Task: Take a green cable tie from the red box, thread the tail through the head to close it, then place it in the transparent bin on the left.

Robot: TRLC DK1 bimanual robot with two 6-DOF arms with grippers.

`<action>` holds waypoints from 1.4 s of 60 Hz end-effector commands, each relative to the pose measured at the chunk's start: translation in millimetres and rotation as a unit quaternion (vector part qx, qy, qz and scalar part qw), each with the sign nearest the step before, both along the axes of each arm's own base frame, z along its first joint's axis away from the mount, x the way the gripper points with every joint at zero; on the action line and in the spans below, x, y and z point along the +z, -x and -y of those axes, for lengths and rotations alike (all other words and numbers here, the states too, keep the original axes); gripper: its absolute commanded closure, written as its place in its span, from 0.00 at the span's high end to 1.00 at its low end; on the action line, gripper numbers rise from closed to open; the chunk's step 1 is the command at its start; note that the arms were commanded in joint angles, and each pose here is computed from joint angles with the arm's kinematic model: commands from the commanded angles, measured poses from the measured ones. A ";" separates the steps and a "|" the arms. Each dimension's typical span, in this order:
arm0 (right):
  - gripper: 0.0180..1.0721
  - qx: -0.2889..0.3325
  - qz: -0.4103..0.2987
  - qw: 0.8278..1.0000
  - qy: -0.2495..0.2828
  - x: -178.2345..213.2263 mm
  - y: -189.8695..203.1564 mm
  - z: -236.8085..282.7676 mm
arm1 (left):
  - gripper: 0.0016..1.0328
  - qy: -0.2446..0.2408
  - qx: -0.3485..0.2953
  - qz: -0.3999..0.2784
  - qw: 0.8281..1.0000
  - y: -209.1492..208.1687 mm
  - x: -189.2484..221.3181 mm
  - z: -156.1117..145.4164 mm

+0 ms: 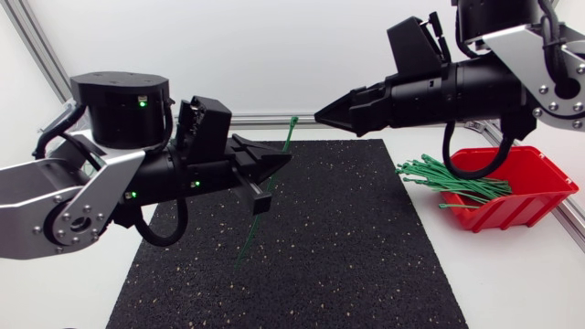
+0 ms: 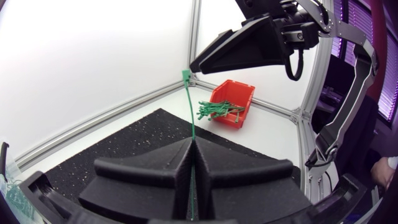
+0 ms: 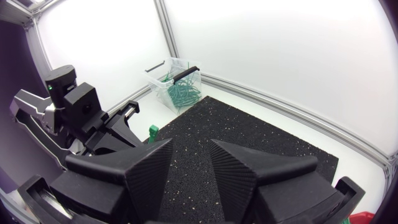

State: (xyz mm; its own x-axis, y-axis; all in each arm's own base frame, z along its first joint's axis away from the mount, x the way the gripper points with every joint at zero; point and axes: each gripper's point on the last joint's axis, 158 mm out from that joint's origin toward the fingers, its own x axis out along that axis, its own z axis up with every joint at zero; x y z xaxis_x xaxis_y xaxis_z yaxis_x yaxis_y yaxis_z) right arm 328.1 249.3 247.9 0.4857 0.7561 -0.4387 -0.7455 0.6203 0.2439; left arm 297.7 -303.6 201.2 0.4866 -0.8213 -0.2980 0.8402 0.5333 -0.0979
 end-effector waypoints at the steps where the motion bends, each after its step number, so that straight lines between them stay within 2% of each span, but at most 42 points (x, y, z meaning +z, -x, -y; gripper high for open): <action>1: 0.47 0.026 0.017 1.000 0.004 -0.3 7.6 0.5 | 0.03 0.015 -0.021 -0.007 1.000 6.6 9.5 -1.8; 12: 0.47 0.101 0.030 0.994 0.003 -3.1 24.6 -12.3 | 0.03 0.021 -0.066 -0.025 0.997 20.3 11.1 -2.6; 25: 0.47 0.156 0.026 0.987 0.004 -13.3 35.0 -20.3 | 0.03 0.033 -0.109 -0.049 0.992 31.3 13.5 -6.9; 50: 0.46 0.242 0.019 0.970 0.004 -24.1 68.8 -55.8 | 0.03 0.032 -0.137 -0.058 0.988 41.1 11.1 -5.0; 55: 0.38 0.249 0.009 0.968 0.005 -28.8 71.9 -61.8 | 0.03 0.032 -0.140 -0.059 0.988 43.4 9.8 -4.1; 66: 0.06 0.249 0.007 0.968 0.002 -27.0 71.7 -65.1 | 0.03 0.033 -0.147 -0.060 0.987 48.3 9.8 -3.9; 82: 0.06 0.240 0.009 0.971 0.005 -25.0 69.8 -64.5 | 0.04 0.033 -0.151 -0.062 0.986 52.7 9.8 -2.6; 84: 0.06 0.235 0.009 0.972 0.007 -24.6 67.8 -63.6 | 0.10 0.032 -0.150 -0.063 0.986 52.1 10.6 -2.9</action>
State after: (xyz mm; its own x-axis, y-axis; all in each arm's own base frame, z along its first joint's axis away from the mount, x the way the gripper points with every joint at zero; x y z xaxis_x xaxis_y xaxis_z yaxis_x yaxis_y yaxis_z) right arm 255.0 311.5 218.0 0.0705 0.8937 -0.4431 -0.9546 0.1893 0.2300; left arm 252.4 -297.5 202.5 0.2028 -0.9327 -0.2983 0.9248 0.2826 -0.2548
